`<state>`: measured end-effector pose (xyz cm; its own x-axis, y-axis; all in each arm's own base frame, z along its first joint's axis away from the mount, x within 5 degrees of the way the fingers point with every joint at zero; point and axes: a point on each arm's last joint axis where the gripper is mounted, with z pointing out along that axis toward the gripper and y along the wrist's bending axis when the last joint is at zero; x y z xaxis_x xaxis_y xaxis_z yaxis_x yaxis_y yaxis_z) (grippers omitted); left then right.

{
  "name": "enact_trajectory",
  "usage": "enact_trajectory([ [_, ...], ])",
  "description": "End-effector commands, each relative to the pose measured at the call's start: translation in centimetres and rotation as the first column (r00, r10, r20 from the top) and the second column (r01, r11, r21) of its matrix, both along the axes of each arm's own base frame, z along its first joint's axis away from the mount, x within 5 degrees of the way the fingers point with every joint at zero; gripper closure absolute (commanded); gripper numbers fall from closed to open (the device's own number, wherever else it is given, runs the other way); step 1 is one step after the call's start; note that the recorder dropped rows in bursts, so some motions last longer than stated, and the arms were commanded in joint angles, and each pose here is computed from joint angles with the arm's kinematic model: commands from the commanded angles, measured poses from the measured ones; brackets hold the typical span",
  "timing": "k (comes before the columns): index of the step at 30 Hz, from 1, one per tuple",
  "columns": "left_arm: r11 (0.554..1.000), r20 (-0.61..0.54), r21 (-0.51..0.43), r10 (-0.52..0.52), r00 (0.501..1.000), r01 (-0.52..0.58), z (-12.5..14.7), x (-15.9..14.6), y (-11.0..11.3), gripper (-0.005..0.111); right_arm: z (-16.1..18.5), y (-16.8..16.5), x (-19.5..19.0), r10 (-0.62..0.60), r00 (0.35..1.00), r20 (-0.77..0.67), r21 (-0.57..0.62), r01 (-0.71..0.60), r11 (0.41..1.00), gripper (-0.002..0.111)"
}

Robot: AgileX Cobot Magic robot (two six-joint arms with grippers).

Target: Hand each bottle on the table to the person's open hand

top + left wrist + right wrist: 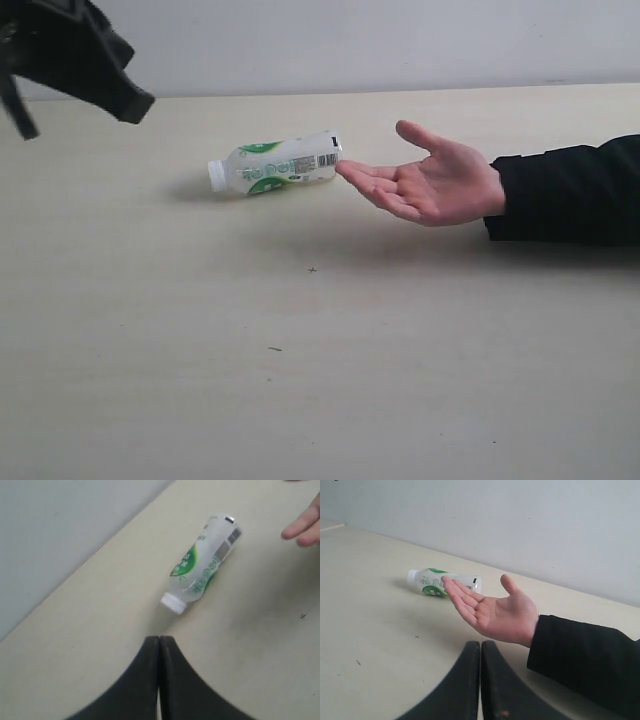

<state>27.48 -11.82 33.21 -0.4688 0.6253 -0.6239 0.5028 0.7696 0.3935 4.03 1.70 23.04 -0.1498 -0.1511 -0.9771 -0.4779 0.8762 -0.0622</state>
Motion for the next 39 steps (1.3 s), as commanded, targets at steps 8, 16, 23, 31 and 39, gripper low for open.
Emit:
enact_trajectory([
  [8, 0.905, -0.263, 0.251, -0.278, 0.924, 0.344, -5.8, 11.2, -6.4, 0.107, 0.0, 0.0, 0.0, 0.003, 1.000, 0.014, -0.002, -0.003, 1.000, 0.107],
  [16, 0.774, -0.406, 0.241, -0.467, 0.785, 0.585, -9.9, 15.5, -8.6, 0.107, 0.0, 0.0, 0.0, 0.003, 1.000, 0.014, -0.002, -0.003, 1.000, 0.107],
  [23, 0.761, -0.430, 0.256, -0.463, 0.775, 0.596, -12.2, 18.2, -7.4, 0.107, 0.0, 0.0, 0.0, 0.003, 1.000, 0.014, -0.002, -0.003, 1.000, 0.107],
  [31, 0.772, -0.329, 0.282, -0.480, 0.814, 0.569, -13.4, 19.6, -7.9, 0.074, 0.0, 0.0, 0.0, 0.003, 1.000, 0.014, -0.002, -0.003, 1.000, 0.107],
  [39, 0.786, -0.304, 0.279, -0.473, 0.827, 0.551, -13.7, 19.9, -8.0, 0.038, 0.0, 0.0, 0.0, 0.003, 1.000, 0.014, -0.002, -0.003, 1.000, 0.107],
])
